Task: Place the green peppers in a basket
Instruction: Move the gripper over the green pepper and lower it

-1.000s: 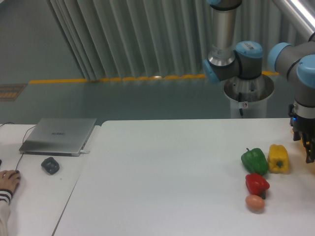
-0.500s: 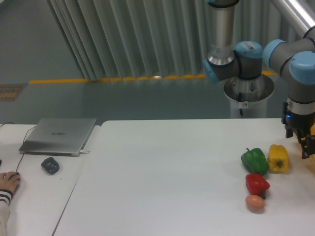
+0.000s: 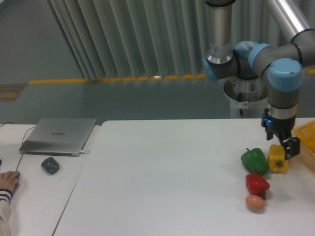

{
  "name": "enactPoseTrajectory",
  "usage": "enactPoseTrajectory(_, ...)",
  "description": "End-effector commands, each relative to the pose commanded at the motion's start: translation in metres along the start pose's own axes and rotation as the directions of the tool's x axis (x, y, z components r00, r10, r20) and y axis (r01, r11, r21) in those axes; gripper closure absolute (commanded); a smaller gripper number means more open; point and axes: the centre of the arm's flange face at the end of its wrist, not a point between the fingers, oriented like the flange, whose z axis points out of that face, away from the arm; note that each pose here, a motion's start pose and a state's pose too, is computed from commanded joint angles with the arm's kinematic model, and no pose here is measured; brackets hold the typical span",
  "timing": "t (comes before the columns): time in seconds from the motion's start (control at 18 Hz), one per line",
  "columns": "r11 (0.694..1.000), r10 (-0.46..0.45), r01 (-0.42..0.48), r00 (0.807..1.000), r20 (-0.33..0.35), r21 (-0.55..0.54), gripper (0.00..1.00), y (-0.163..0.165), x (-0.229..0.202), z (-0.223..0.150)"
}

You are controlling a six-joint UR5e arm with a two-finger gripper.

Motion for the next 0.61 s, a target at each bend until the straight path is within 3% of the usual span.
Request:
enactPoseTrajectory(0.17, 0.993, 0.121, -0.121, 0.993, 0.006, -0.001, 0.00, -0.024, 0.004, -0.001)
enactPoseTrajectory(0.28, 0.975, 0.221, -0.221, 0.975, 0.003, -0.002, 0.00, -0.039, 0.006, 0.002)
enactPoseTrajectory(0.44, 0.939, 0.343, -0.343, 0.939, 0.006, -0.005, 0.00, -0.049, 0.007, 0.001)
enactPoseTrajectory(0.61, 0.884, 0.467, -0.466, 0.884, 0.007, -0.020, 0.00, -0.049, 0.004, -0.001)
